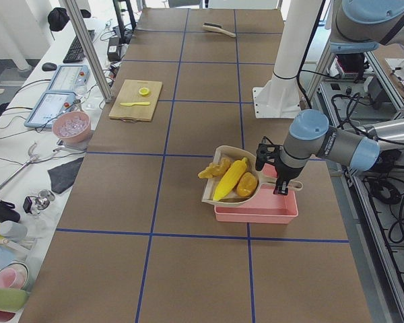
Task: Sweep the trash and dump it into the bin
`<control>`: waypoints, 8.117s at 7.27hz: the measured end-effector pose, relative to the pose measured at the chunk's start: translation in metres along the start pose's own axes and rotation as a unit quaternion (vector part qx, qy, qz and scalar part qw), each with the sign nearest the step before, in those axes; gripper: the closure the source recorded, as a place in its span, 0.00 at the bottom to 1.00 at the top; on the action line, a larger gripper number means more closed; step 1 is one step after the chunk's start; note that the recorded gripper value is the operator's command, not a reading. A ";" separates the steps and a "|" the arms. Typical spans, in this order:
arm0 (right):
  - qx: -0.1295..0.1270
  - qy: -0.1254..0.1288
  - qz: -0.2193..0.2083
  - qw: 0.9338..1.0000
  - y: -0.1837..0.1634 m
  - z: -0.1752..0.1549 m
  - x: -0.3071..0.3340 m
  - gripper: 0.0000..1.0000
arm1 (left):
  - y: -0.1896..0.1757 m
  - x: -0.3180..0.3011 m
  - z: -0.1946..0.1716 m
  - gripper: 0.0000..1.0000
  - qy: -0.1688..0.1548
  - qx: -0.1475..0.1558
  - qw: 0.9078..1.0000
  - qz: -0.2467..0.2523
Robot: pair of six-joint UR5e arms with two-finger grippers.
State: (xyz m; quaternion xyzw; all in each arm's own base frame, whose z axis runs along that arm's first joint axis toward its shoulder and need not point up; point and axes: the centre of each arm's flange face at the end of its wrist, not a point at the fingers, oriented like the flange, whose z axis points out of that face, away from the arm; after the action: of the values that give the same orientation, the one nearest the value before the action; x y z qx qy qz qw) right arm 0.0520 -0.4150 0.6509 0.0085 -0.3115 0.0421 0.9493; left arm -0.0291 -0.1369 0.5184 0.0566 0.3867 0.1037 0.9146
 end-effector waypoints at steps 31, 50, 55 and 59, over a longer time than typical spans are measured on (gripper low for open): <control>-0.008 -0.002 0.006 1.000 0.004 0.005 0.003 0.00 | 0.083 -0.061 0.045 1.00 -0.013 -0.095 0.978 0.188; -0.009 -0.003 0.006 1.000 0.005 0.005 0.003 0.00 | 0.057 -0.061 0.060 1.00 -0.002 -0.119 0.978 0.170; -0.011 -0.002 0.009 1.000 0.005 0.007 0.005 0.00 | 0.061 -0.056 0.059 1.00 0.003 -0.160 0.973 0.169; -0.016 0.003 0.014 1.000 0.006 0.013 0.010 0.00 | 0.055 -0.050 0.055 1.00 0.003 -0.173 0.972 0.158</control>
State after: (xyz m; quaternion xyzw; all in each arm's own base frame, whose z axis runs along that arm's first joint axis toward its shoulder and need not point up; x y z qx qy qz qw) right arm 0.0520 -0.4088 0.6675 -0.0112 -0.3094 0.0499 0.9496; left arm -0.0314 -0.0961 0.6011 -0.0426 0.3514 0.3127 0.8814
